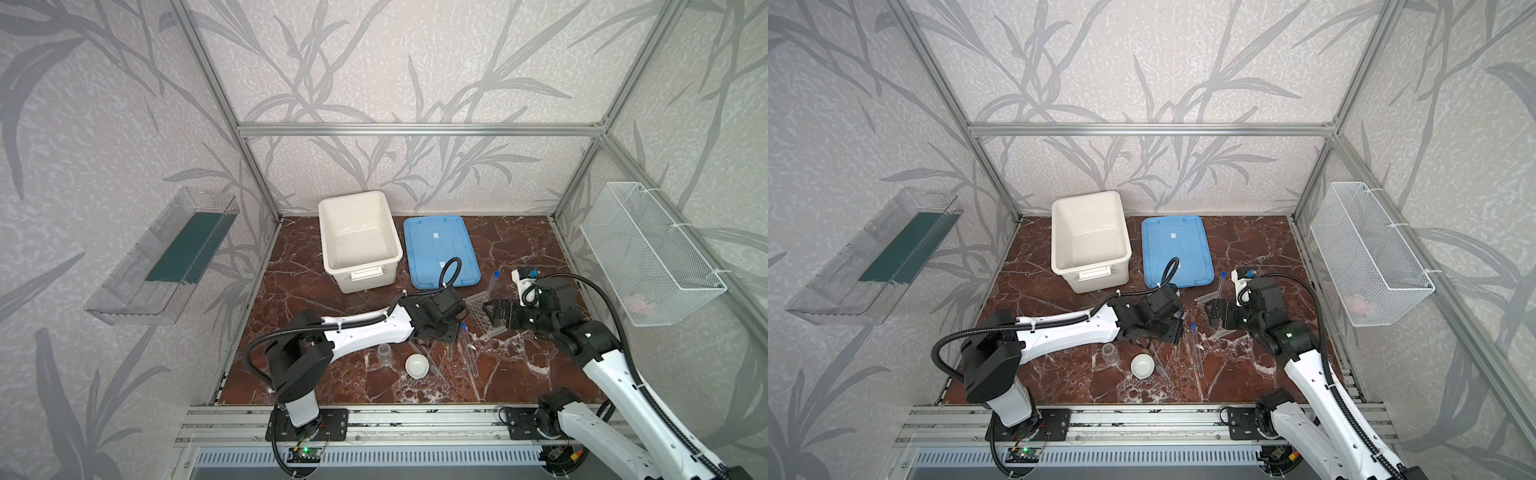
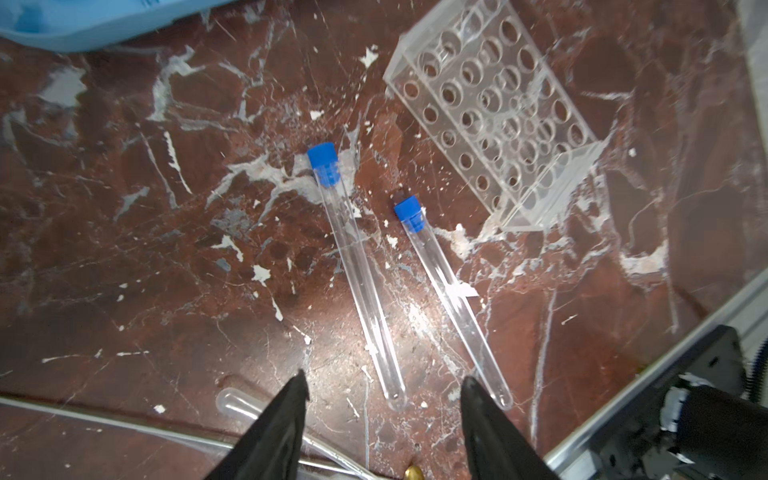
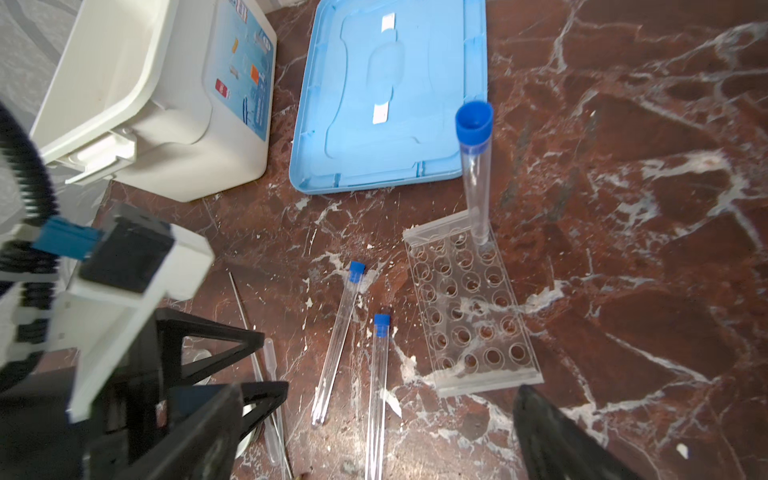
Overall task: Organize the chemistry lab equipment
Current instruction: 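Lower the left gripper onto a second blue-capped tube and close it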
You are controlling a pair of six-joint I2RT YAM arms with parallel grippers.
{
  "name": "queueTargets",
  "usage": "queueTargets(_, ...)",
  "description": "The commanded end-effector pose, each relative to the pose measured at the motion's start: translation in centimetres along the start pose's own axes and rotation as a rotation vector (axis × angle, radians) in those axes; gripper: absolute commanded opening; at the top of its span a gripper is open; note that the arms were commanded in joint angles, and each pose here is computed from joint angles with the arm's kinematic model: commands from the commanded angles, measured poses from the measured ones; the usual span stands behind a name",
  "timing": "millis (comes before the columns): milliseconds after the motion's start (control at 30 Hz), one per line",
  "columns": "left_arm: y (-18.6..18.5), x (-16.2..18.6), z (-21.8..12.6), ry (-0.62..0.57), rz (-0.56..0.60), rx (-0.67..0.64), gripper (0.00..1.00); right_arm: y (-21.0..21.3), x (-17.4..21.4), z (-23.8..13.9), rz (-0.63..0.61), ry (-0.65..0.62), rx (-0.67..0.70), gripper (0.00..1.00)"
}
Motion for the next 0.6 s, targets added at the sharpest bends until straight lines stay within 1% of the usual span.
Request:
queueTargets(0,0.4,0.9,0.9,0.022,-0.009,-0.089,0.55,0.1,2.0,0.0,0.050,0.097,-0.045,0.99)
queueTargets(133,0.5,1.5,2.5,0.065,0.016,-0.158,0.49,0.1,2.8,0.0,0.071,0.102,-0.067,0.99)
queueTargets(300,-0.3,2.3,4.0,0.098,0.080,-0.218,0.47,-0.6,3.6,-0.2,0.090,0.073,-0.022,0.99)
queueTargets(367,-0.3,2.6,4.5,0.108,0.090,-0.238,0.45,-0.7,3.7,-0.2,0.091,0.070,-0.015,0.99)
queueTargets(400,-0.3,2.5,4.6,0.108,0.092,-0.248,0.41,-0.8,3.8,-0.2,0.092,0.068,-0.005,1.00)
queueTargets(433,-0.1,2.6,4.7,0.116,0.095,-0.274,0.40,-1.0,3.9,-0.2,0.094,0.066,0.012,1.00)
queueTargets(500,-0.1,2.6,4.9,0.123,0.103,-0.309,0.38,-1.2,3.9,-0.4,0.093,0.055,0.035,1.00)
queueTargets(567,-0.3,2.6,5.0,0.127,0.106,-0.317,0.36,-1.3,3.8,-0.6,0.093,0.042,0.043,1.00)
Point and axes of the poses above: each gripper's point midway between its finger pads, its own z axis out along the fingers, its own y axis along the line the jaws close on, x = y × z, the point moved 7 cm from there along -z, back along the fingers, and after that the axes turned 5 degrees about -z, right-handed, at the moved point
